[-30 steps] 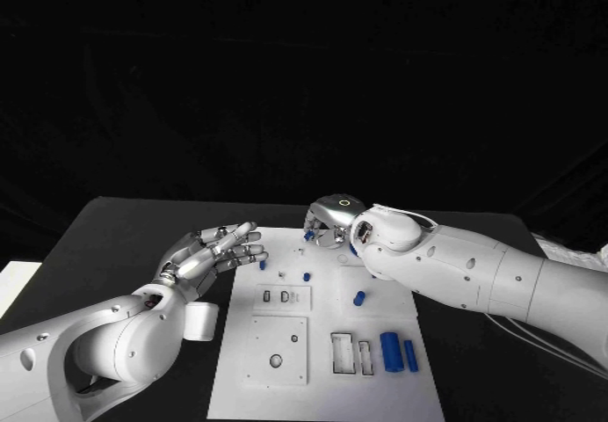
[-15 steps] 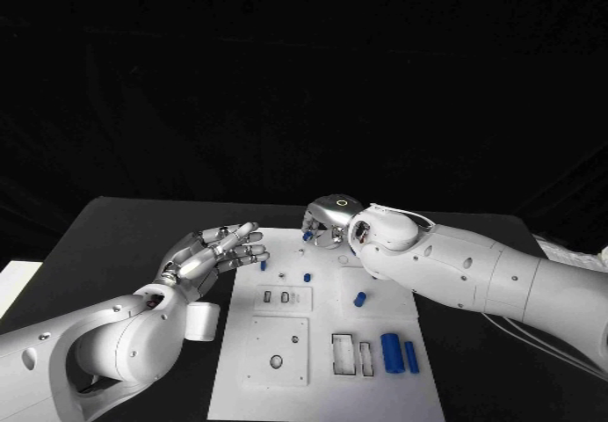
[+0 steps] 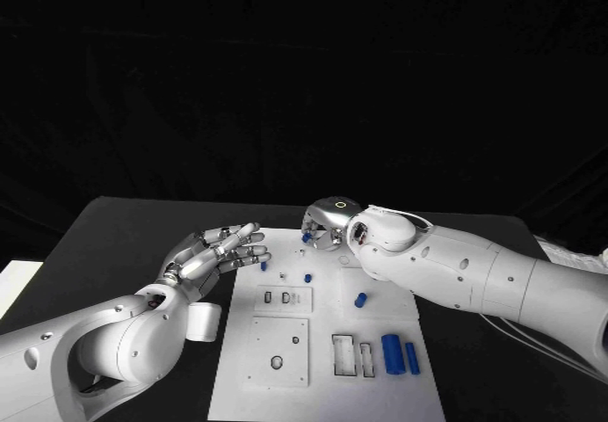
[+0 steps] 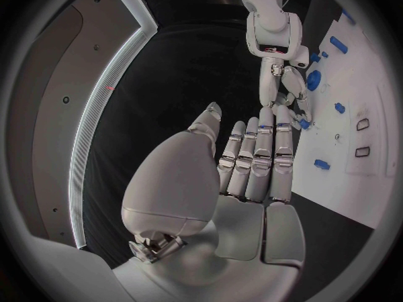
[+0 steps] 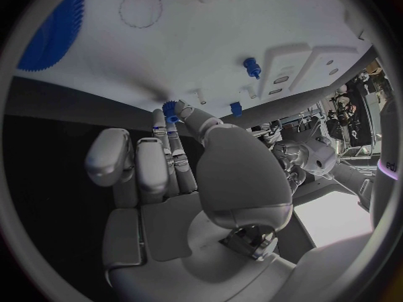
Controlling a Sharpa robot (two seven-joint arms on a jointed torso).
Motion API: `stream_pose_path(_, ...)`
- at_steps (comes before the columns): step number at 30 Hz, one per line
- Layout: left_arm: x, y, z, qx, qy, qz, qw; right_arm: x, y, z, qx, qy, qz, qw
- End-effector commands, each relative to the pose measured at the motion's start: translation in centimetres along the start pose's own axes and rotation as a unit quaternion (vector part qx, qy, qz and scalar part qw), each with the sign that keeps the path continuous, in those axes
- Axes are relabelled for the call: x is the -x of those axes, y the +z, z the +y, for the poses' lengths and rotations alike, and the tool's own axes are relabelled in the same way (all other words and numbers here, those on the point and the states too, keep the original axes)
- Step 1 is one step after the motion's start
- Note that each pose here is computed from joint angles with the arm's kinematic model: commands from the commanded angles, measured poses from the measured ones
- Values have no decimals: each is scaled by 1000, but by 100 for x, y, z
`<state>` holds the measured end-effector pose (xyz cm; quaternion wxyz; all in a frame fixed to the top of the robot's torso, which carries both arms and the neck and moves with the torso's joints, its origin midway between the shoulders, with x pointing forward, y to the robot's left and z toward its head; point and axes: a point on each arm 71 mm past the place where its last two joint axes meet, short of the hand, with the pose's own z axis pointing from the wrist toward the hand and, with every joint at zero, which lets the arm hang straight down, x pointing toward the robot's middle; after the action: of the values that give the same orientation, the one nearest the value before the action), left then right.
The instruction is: Assemble the parts on the task board
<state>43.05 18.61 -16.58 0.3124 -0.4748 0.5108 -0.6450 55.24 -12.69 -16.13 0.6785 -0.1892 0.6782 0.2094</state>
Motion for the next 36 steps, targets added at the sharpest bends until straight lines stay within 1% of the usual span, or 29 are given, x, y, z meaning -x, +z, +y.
stream_pose_path(1,-26,7,-7,-2,-3,6,1000,-44,9,-3,-5,-3,22,1000)
stream_pose_path(5,-26,8,-6,-1,-3,6,1000,-47,14,-5,-6,-3,23,1000)
stream_pose_path(11,-23,8,-5,0,-3,6,1000,-33,6,-17,-10,-2,14,1000)
stream_pose_path(16,-14,9,-5,0,-3,6,1000,0,-50,-41,-10,-1,2,1000)
stream_pose_path(20,3,6,-7,1,-2,4,1000,61,-177,-108,-13,7,-11,1000)
stream_pose_path(23,15,2,-11,1,-2,3,1000,136,-334,-222,-26,25,-20,999)
stream_pose_path(25,21,-2,-13,1,-2,3,1000,173,-428,-307,-39,41,-19,998)
stream_pose_path(28,29,-8,-17,1,-2,2,1000,200,-563,-460,-65,67,-7,996)
stream_pose_path(29,31,-12,-19,1,-2,2,1000,201,-630,-543,-80,78,3,994)
stream_pose_path(30,33,-13,-20,1,-2,3,1000,198,-667,-593,-88,84,10,993)
stream_pose_path(32,35,-14,-20,2,-2,3,1000,190,-732,-682,-104,91,21,990)
stream_pose_path(36,42,-15,-20,2,-1,1,1000,166,-820,-805,-127,93,37,987)
